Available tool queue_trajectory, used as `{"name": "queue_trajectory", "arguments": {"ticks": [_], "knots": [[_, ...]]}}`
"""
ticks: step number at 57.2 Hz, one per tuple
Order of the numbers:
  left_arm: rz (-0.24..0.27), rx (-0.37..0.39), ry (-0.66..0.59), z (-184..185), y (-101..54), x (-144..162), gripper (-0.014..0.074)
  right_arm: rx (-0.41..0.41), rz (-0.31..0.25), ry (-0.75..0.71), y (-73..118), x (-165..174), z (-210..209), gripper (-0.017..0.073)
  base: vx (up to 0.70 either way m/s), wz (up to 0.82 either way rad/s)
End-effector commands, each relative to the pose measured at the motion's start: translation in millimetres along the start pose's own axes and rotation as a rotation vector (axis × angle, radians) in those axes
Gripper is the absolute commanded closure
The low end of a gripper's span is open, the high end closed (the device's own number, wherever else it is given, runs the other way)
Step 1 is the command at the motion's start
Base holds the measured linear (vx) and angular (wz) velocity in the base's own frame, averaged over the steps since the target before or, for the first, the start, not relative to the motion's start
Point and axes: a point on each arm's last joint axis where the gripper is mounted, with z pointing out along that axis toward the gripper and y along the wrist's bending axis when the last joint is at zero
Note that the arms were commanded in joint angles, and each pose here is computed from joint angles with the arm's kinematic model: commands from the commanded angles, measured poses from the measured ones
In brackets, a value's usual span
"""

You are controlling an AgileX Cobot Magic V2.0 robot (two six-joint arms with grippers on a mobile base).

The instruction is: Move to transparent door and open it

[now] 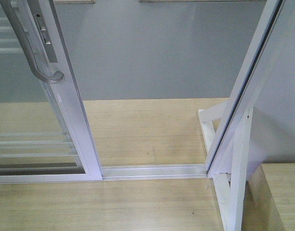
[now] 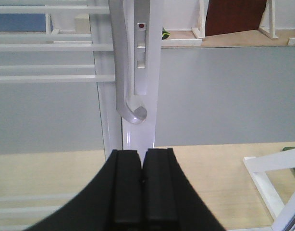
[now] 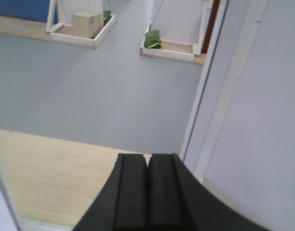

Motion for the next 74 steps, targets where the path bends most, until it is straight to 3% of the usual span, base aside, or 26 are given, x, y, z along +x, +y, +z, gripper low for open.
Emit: {"name": "queue_trajectory", "arguments": {"ticks": [1,7,13,21,26,31,43,74], "knots": [[0.018,0.018,-0.062,-3,-1.8,-11,0.0597,-0.017,0.007,-0.115,2.8,-6,-11,0.0562,0.0,0.0],[0.053,0.037,-0.042,-3,-3.6,-9,0.0597,-0.029,0.01,-0.109,5.6,5,-18,0.0562,0.0,0.0],[0.036,0.089,-0.029,-3,-8.2,-8,0.0597,-0.03,0.0,-0.1,6.8,13,-21,0.0562,0.0,0.0],[0.056,0.148,-0.019,1,-13.4,4,0.0597,-0.02,0.0,-0.121,6.2,12,-21,0.0562,0.0,0.0],[0.014,0.166,-0.003,7,-14.9,17,0.0597,-0.012,0.001,-0.142,5.4,10,-22,0.0562,0.0,0.0],[-0.029,0.17,-0.004,11,-15.0,27,0.0596,-0.007,0.009,-0.16,4.9,9,-22,0.0562,0.0,0.0],[-0.02,0.162,-0.044,11,-14.2,25,0.0596,-0.014,0.012,-0.142,5.5,10,-22,0.0562,0.0,0.0],[-0.024,0.167,-0.001,11,-14.7,29,0.0596,-0.017,0.013,-0.134,5.8,11,-22,0.0562,0.0,0.0]]}}
